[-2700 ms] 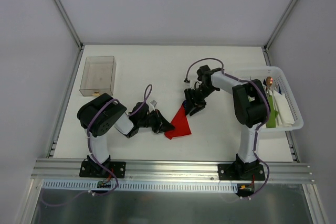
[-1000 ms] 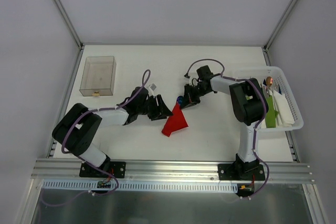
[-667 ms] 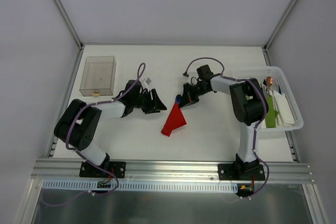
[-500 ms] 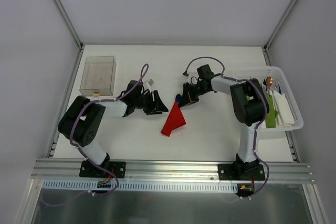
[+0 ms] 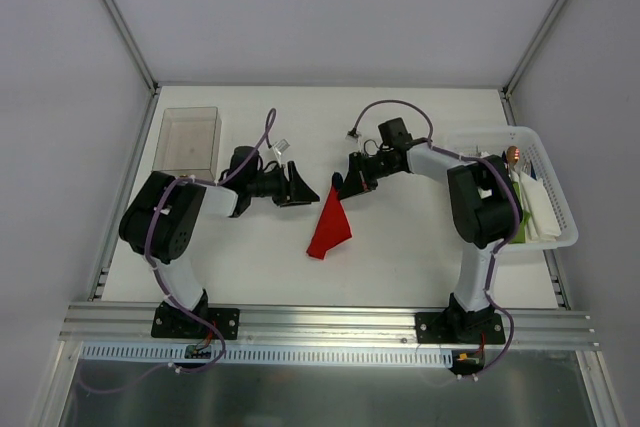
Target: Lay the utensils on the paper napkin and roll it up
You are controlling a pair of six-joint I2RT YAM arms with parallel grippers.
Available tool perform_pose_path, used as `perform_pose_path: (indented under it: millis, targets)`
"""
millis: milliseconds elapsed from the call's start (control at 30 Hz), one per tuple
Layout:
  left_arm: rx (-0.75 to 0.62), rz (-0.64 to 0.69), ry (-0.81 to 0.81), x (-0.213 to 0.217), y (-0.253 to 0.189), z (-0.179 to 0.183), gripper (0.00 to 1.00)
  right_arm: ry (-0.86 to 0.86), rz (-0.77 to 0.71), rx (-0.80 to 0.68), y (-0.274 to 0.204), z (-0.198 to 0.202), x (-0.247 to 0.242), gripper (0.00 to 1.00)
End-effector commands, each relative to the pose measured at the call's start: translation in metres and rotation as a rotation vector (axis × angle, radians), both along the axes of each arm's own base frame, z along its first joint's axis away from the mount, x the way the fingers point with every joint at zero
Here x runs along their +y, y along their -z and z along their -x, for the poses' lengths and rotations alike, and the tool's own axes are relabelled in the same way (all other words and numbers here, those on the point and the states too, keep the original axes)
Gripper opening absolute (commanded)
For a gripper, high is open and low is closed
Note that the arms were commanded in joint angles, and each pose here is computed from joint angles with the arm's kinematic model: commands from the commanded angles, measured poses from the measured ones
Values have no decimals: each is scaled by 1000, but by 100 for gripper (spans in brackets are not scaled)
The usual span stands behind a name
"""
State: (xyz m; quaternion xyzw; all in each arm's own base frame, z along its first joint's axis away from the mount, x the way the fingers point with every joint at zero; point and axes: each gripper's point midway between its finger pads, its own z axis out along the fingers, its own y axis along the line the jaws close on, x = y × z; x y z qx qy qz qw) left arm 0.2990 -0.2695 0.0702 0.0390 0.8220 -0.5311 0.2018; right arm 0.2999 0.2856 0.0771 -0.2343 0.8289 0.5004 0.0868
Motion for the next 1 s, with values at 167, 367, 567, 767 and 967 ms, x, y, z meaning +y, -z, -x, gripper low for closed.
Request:
perform_pose_path:
  millis: [167, 367, 567, 767, 967]
  targets:
    - [-278, 153, 225, -1, -48, 5, 54, -93, -124, -136, -46, 13, 8, 0]
    - [-491, 201, 264, 2, -53, 17, 64, -128, -145, -153, -52, 21, 12, 0]
    - [-516, 205, 320, -2, -47, 12, 70, -163, -159, -180, -60, 30, 14, 0]
    - [-518, 216, 368, -5, -43, 16, 73, -189, -169, -187, -65, 36, 18, 0]
    - [-514, 255, 424, -17, -41, 32, 72, -215, -186, -190, -73, 42, 24, 0]
